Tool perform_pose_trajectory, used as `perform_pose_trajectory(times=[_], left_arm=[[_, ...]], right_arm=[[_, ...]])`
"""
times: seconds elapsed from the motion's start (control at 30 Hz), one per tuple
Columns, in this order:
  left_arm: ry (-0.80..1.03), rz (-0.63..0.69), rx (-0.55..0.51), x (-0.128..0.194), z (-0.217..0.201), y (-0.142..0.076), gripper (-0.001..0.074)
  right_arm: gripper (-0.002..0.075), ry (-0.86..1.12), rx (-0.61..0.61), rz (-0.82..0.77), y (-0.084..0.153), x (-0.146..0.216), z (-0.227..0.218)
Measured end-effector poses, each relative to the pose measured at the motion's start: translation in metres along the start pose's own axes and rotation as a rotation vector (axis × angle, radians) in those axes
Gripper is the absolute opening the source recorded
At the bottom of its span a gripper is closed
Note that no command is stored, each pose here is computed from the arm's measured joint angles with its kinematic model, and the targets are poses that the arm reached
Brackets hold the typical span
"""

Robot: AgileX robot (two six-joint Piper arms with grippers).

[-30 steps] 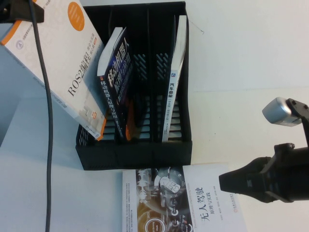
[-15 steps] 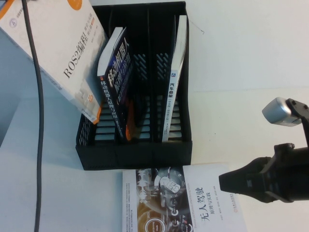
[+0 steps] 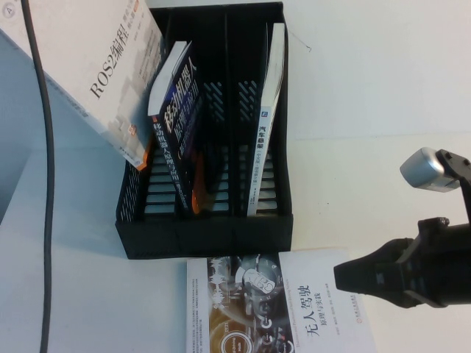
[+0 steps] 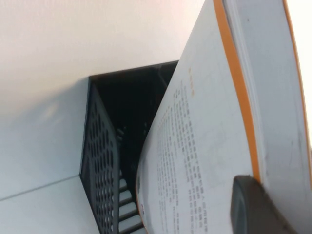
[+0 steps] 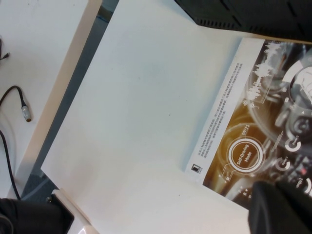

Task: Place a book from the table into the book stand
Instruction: Place the book on the book shelf

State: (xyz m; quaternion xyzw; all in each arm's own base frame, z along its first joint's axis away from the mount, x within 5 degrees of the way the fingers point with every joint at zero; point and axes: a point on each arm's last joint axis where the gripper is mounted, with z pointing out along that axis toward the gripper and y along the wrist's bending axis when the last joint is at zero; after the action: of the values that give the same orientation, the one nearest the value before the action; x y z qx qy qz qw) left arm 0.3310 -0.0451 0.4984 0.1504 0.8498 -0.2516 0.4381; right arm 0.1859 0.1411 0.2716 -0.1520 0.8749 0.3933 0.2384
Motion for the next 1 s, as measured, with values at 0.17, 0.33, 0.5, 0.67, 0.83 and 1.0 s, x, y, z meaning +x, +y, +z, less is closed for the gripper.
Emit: perform_pose_trajectory(times=[0.17, 0.33, 0.5, 0.67, 0.83, 1.0], left_arm=[[0.033, -0.02, 0.004, 0.002, 0.014, 0.01, 0.0103], [0.069, -0.04, 0.008, 0.005, 0.029, 0.02, 0.0103], [0.167, -0.06, 0.02, 0.016, 0.046, 0.031, 0.0103], [0.181, -0.059, 0.019, 0.017, 0.048, 0.03, 0.0103], [0.181, -0.057, 0.019, 0.017, 0.048, 0.03, 0.0103], [0.173, -0.048, 0.018, 0.016, 0.05, 0.031, 0.0103]], right_arm=[[0.0, -0.003, 0.002, 0.0, 0.0, 0.0, 0.0], [0.0, -0.006, 0.004, 0.0, 0.0, -0.001, 0.0], [0.0, -0.008, 0.005, 0.0, 0.0, -0.001, 0.0], [0.0, -0.017, 0.012, 0.0, -0.001, -0.002, 0.0], [0.0, -0.029, 0.02, 0.0, -0.002, -0.003, 0.0], [0.0, -0.035, 0.025, 0.0, -0.002, -0.003, 0.0]])
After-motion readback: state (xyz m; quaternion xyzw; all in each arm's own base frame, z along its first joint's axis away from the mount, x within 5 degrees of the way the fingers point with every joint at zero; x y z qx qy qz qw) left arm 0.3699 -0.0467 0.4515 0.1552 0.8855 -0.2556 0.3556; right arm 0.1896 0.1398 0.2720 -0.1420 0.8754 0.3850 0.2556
